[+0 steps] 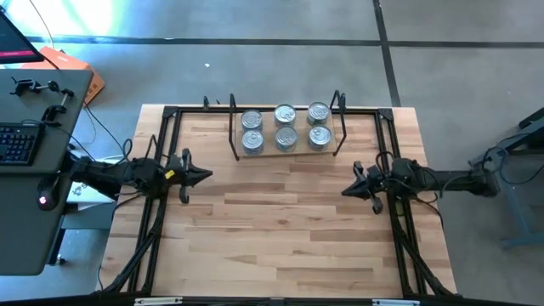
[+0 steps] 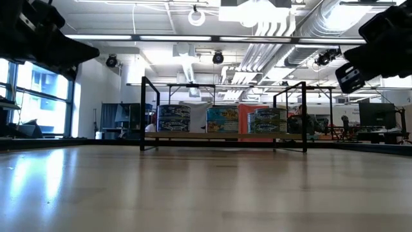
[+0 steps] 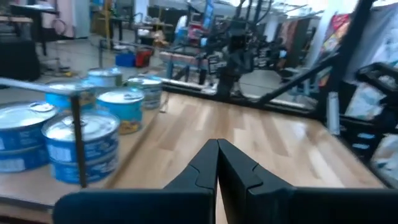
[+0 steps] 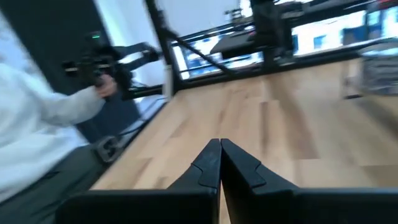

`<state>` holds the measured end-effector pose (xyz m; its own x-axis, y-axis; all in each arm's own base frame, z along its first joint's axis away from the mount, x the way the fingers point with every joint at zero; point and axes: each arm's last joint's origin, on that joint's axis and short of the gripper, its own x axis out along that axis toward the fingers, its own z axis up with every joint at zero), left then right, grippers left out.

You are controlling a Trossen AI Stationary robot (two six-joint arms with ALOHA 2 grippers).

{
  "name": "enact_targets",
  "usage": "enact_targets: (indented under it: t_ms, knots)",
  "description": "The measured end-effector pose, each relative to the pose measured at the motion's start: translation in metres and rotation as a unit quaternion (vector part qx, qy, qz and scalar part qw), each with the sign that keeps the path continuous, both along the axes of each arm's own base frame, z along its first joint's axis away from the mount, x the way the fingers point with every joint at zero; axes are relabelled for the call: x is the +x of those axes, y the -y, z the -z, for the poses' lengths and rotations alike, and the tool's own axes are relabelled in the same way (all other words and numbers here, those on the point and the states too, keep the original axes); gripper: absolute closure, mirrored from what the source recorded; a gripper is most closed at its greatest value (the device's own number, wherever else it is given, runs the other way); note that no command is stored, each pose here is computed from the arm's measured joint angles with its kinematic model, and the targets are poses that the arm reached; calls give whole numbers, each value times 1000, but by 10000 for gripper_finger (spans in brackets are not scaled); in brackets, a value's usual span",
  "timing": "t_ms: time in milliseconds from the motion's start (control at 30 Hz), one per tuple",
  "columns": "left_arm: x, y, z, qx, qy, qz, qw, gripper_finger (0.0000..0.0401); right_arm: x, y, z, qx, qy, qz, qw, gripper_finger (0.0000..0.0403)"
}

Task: Stack canned seafood by type on shelf
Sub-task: Return to Home Position

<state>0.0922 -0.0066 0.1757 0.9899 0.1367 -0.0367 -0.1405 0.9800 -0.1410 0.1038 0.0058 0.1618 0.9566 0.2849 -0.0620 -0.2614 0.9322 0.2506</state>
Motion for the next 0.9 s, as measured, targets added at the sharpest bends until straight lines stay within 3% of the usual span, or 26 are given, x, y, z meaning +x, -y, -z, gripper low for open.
enact_targets:
  t_ms: [300,400,800,900]
  knots:
    - [1,-3,2,10,-10,-24,1000,401,1,14,4,-15,-17,161,987,403]
    - [2,-3,3,2,-14,-25,1000,400,1,15,4,-6,-20,189,982,403]
    - [2,-3,3,0,-14,-25,1000,400,1,15,4,22,-23,190,981,403]
    - [3,-1,3,21,-17,16,1000,400,1,12,3,-4,-15,128,992,403]
